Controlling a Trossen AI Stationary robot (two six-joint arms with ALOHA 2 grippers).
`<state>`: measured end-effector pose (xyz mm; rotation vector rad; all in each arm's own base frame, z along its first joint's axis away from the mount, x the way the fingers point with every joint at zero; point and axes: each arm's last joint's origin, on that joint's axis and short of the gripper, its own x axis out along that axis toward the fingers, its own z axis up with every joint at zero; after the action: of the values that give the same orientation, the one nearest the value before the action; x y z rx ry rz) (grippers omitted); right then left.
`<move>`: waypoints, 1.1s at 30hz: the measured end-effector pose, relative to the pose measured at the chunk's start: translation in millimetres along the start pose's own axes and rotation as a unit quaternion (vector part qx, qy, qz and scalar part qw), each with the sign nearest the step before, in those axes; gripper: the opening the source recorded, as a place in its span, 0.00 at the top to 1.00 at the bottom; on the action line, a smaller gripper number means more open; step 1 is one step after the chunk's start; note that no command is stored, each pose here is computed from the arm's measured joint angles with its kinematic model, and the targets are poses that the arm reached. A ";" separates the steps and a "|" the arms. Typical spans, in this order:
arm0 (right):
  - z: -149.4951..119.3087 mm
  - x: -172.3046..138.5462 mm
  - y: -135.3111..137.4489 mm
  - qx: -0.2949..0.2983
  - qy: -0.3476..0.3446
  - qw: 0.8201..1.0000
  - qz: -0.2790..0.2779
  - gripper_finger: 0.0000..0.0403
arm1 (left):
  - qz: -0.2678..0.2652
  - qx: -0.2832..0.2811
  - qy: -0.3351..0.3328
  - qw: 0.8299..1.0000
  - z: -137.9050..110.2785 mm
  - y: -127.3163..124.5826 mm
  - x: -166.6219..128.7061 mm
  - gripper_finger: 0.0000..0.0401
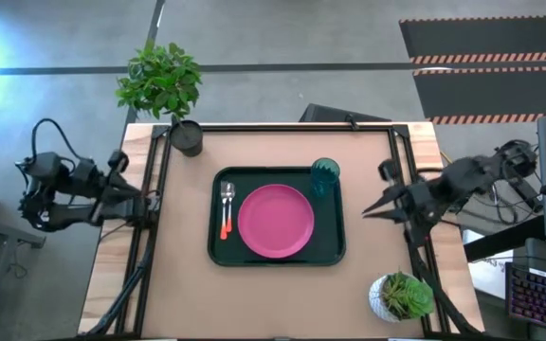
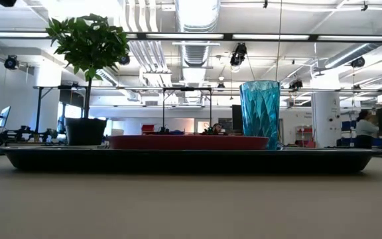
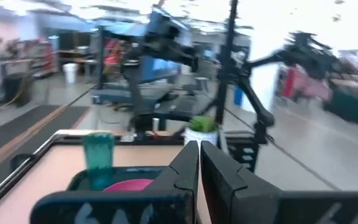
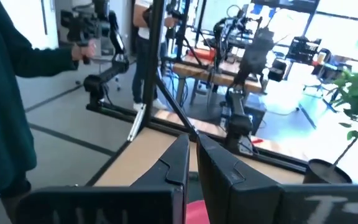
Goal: Pick and place plate/cup/fork/spoon on tray
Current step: Return to Home Position
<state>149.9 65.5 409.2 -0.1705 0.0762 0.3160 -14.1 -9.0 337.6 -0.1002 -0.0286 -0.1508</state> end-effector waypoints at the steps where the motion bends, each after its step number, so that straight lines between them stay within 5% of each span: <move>1: 0.1 -5.9 -3.3 0.002 -0.004 1.000 0.000 0.94 | -0.011 0.010 0.002 1.000 -2.4 -0.3 0.4 1.00; 8: -6.9 -63.7 -21.3 0.019 -0.069 0.997 -0.018 0.94 | -0.018 0.020 0.044 0.999 -32.2 6.9 17.2 1.00; 12: -21.5 -69.4 -24.6 0.003 -0.107 0.994 -0.006 0.94 | -0.019 0.024 0.030 0.999 -42.7 11.6 30.8 1.00; 33: -201.9 -18.0 -40.9 0.170 -0.169 0.971 0.028 0.94 | -0.024 0.038 0.020 0.999 -48.4 12.9 34.3 1.00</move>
<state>136.1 -14.3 219.0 0.2265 -0.2020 0.3787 22.8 -6.4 289.4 -0.0198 0.0028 -0.1999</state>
